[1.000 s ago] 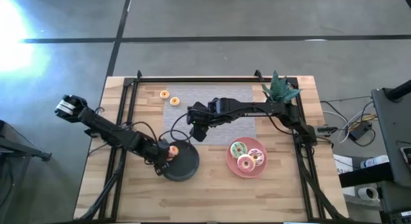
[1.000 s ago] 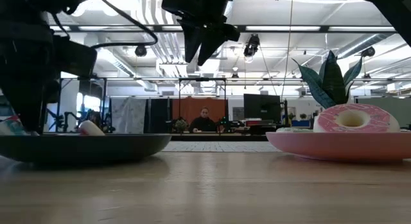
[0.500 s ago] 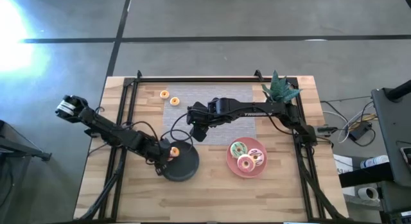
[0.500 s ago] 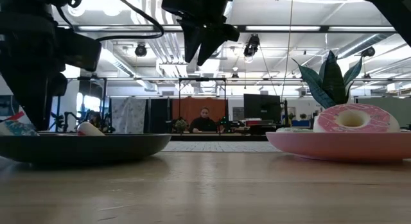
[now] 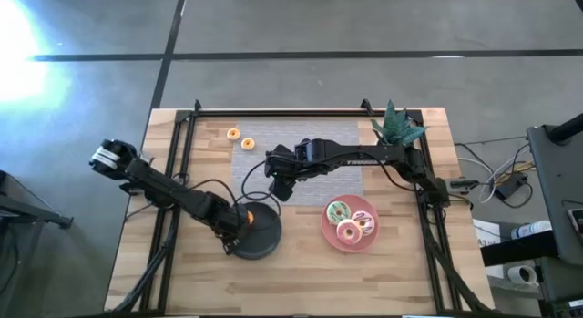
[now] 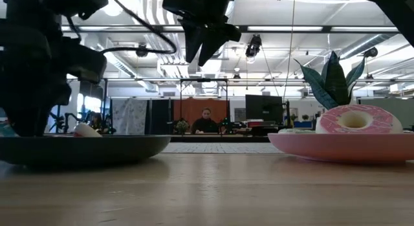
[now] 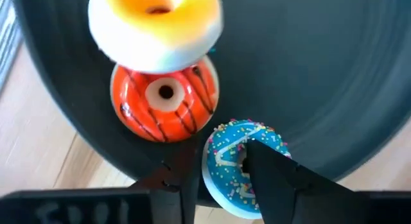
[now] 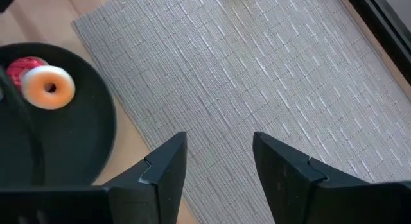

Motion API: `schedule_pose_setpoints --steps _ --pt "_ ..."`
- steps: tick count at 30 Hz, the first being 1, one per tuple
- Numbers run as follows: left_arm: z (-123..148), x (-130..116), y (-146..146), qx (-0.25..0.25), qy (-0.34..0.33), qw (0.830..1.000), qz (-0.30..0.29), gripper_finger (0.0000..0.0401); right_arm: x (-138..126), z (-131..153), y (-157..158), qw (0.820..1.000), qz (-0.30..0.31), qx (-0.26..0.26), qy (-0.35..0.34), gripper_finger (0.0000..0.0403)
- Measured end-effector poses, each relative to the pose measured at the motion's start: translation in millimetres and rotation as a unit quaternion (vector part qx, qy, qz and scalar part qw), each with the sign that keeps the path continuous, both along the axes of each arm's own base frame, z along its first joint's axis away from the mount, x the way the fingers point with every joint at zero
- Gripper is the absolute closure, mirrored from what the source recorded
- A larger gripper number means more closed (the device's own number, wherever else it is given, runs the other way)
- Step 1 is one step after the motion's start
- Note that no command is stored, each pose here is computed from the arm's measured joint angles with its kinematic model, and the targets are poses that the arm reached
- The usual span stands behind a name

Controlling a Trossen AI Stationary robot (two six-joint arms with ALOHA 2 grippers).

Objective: Pick & Place donuts
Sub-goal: Put the small blue donut on the black plate

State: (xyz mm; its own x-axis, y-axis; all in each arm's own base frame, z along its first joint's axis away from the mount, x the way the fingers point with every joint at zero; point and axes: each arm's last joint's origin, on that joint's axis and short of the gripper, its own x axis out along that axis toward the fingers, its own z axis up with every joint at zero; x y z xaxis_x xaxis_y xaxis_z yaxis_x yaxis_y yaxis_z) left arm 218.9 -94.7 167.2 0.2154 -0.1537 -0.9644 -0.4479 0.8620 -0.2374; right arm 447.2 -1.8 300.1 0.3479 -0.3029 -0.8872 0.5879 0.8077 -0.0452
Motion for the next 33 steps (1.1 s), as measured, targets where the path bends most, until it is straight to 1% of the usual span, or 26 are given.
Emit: schedule_pose_setpoints --steps 4,8,10,13,17,21,25,28,33 --pt "5.3 8.9 -3.1 0.013 -0.012 1.0 -0.018 0.0331 0.0 0.0 1.7 1.0 0.001 0.0 0.0 0.0232" --pt "8.1 13.4 -3.8 0.035 -0.016 0.999 -0.029 0.0384 0.0 0.0 2.7 1.0 0.002 0.0 0.0 0.0232" --pt "11.3 15.1 -3.7 0.047 -0.028 0.998 -0.032 0.0394 0.0 0.0 2.6 1.0 0.002 0.0 0.0 0.0232" --pt "18.4 16.9 -3.0 0.061 -0.058 0.996 -0.034 0.0398 -0.1 0.0 2.5 1.0 0.002 0.0 0.0 0.0232" --pt "25.2 20.5 -4.0 0.061 -0.099 0.992 -0.047 0.04 -0.3 -0.1 2.6 1.0 0.002 0.0 0.002 0.0232" --pt "19.2 20.4 -4.2 0.061 -0.091 0.993 -0.049 0.04 -1.4 -0.5 2.6 1.0 0.002 -0.001 0.008 0.0232" --pt "12.4 18.9 -5.0 0.047 -0.092 0.994 -0.044 0.0399 -1.6 -0.6 2.6 1.0 0.004 -0.001 0.009 0.0232" --pt "8.4 18.4 -6.0 0.026 -0.097 0.994 -0.038 0.0389 -1.5 -0.6 2.6 1.0 0.004 -0.001 0.009 0.0232" --pt "6.3 17.6 -7.0 0.016 -0.097 0.995 -0.028 0.0349 -1.5 -0.6 2.6 1.0 0.004 -0.001 0.009 0.0232"
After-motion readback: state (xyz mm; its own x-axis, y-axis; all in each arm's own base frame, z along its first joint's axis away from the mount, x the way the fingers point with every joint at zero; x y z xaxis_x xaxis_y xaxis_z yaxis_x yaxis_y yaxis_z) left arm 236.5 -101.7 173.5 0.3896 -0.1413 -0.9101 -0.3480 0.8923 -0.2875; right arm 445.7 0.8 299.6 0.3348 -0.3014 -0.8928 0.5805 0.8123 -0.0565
